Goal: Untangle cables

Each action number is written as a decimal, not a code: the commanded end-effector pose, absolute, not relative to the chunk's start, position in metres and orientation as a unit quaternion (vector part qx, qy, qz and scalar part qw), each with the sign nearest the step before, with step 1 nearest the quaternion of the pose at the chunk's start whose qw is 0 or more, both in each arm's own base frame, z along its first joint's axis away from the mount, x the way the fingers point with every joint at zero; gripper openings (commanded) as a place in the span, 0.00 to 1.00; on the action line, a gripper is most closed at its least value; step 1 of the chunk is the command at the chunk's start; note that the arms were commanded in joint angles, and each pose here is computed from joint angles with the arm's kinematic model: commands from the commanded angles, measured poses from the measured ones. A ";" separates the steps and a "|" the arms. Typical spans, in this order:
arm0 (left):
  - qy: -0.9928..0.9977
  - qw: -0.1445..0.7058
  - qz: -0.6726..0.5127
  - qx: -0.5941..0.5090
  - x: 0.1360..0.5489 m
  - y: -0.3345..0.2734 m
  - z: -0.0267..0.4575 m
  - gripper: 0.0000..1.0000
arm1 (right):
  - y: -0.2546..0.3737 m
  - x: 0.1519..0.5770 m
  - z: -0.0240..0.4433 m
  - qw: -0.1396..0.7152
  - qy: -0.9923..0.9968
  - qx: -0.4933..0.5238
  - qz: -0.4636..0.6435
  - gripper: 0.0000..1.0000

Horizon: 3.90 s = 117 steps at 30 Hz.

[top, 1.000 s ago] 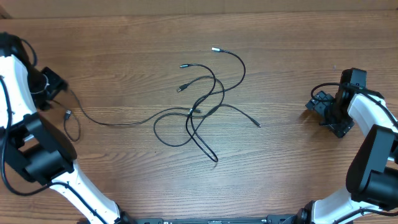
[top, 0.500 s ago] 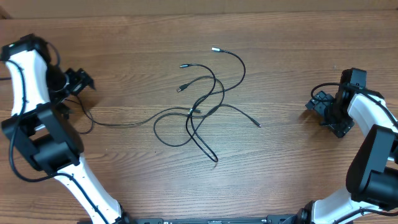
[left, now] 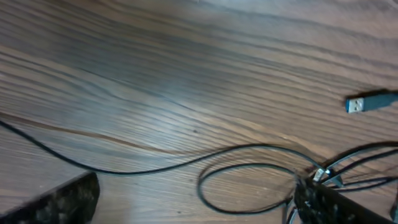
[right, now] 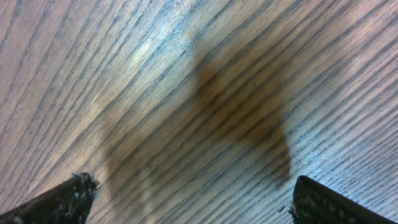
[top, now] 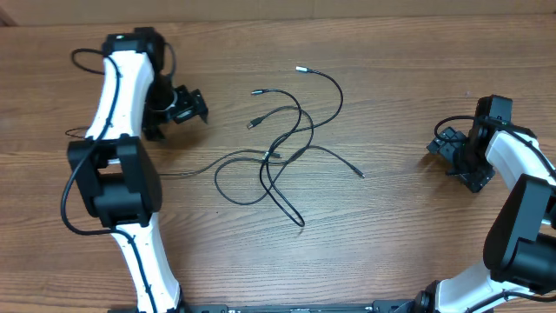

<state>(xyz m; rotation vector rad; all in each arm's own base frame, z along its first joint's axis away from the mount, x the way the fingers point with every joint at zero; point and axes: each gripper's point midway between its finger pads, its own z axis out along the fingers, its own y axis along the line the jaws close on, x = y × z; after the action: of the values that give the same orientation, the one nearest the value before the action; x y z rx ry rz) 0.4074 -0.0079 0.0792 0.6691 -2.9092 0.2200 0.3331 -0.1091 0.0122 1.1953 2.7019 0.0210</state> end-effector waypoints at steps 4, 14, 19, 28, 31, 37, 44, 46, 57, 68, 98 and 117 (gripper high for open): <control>-0.954 0.102 0.048 0.277 0.396 -0.029 0.077 0.89 | -0.109 0.333 0.011 0.094 0.909 0.407 0.008 1.00; -0.851 0.164 -0.094 0.490 0.341 -0.017 0.043 0.92 | -0.109 0.333 0.011 0.094 0.909 0.407 0.008 1.00; -0.813 0.182 -0.120 0.540 0.320 -0.017 0.020 0.93 | -0.109 0.333 0.011 0.094 0.909 0.407 0.008 1.00; -0.791 0.167 -0.120 0.576 0.314 -0.017 -0.012 0.69 | -0.109 0.333 0.011 0.094 0.909 0.407 0.007 1.00; -0.776 0.168 -0.128 0.594 0.308 -0.016 -0.019 0.56 | -0.109 0.333 0.011 0.094 0.909 0.407 0.008 1.00; -0.775 0.166 -0.127 0.596 0.300 -0.016 -0.035 0.43 | -0.109 0.333 0.011 0.094 0.909 0.407 0.007 1.00; -0.775 0.164 -0.129 0.597 0.294 -0.014 -0.045 0.04 | -0.109 0.333 0.011 0.094 0.909 0.407 0.007 1.00; -0.775 0.161 -0.125 0.598 0.297 -0.014 -0.046 0.04 | -0.109 0.333 0.011 0.094 0.909 0.407 0.007 1.00; -0.851 0.136 -0.056 0.504 0.342 0.006 -0.001 0.04 | -0.109 0.333 0.011 0.094 0.909 0.407 0.007 1.00; -0.884 -0.168 -0.023 0.436 0.409 0.054 0.188 0.04 | -0.109 0.333 0.011 0.094 0.909 0.407 0.008 1.00; -0.835 -0.198 -0.288 0.424 0.383 0.167 0.202 0.04 | -0.109 0.333 0.011 0.094 0.909 0.407 0.008 1.00; -0.927 0.044 -0.088 0.361 0.377 0.152 0.042 1.00 | -0.109 0.333 0.011 0.094 0.909 0.407 0.007 1.00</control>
<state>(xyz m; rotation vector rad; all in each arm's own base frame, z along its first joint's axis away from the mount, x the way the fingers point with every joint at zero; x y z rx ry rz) 0.3659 0.1846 0.0531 1.2890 -2.7419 -0.6370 0.3332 -0.1092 0.0122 1.1963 2.7011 0.0206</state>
